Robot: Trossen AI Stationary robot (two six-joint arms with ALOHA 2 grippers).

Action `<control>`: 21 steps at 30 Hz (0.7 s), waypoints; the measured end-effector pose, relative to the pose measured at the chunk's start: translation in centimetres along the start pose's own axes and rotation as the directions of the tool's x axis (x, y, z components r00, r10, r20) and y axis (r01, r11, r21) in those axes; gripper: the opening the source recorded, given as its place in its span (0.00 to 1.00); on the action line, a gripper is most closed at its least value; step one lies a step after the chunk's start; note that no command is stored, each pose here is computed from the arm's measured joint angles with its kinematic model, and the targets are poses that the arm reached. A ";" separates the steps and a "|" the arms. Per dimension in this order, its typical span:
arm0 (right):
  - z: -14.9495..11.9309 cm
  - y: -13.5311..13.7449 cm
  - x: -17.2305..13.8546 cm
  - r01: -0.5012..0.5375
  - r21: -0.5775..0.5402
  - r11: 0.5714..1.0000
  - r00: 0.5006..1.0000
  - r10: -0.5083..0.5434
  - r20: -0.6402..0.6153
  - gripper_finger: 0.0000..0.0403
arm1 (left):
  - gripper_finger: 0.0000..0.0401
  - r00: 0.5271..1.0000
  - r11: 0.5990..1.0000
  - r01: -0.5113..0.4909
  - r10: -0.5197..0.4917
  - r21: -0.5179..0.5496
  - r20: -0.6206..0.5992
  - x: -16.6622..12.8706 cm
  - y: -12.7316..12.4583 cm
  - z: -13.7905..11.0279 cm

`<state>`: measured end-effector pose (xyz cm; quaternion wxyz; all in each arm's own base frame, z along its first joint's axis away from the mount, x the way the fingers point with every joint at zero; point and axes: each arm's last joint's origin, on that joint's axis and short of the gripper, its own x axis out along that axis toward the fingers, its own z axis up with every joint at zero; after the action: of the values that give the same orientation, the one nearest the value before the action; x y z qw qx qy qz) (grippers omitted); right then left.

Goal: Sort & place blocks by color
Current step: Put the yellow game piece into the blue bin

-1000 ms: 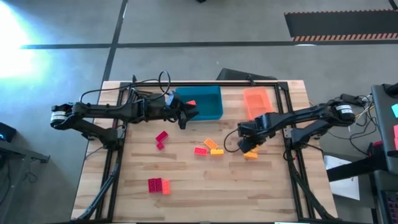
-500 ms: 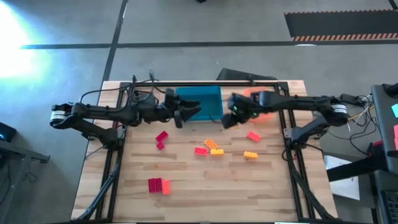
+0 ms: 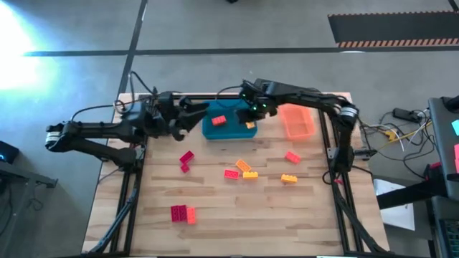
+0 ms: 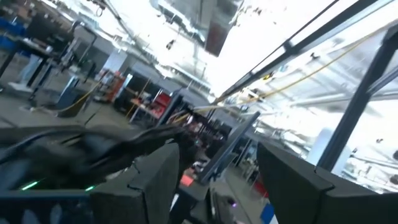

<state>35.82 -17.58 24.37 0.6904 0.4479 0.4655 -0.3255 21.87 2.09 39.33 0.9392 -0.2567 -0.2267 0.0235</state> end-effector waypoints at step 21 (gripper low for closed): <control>8.2 1.1 8.9 0.075 -0.072 0.995 0.994 -0.081 -0.080 0.24 | 0.50 0.998 0.999 0.033 -0.032 -0.013 0.049 -1.7 -0.7 1.5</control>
<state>42.84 -24.97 17.76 0.6724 0.4182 0.5219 -0.3172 19.67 1.88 40.17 0.9318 -0.2590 -0.2540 0.0131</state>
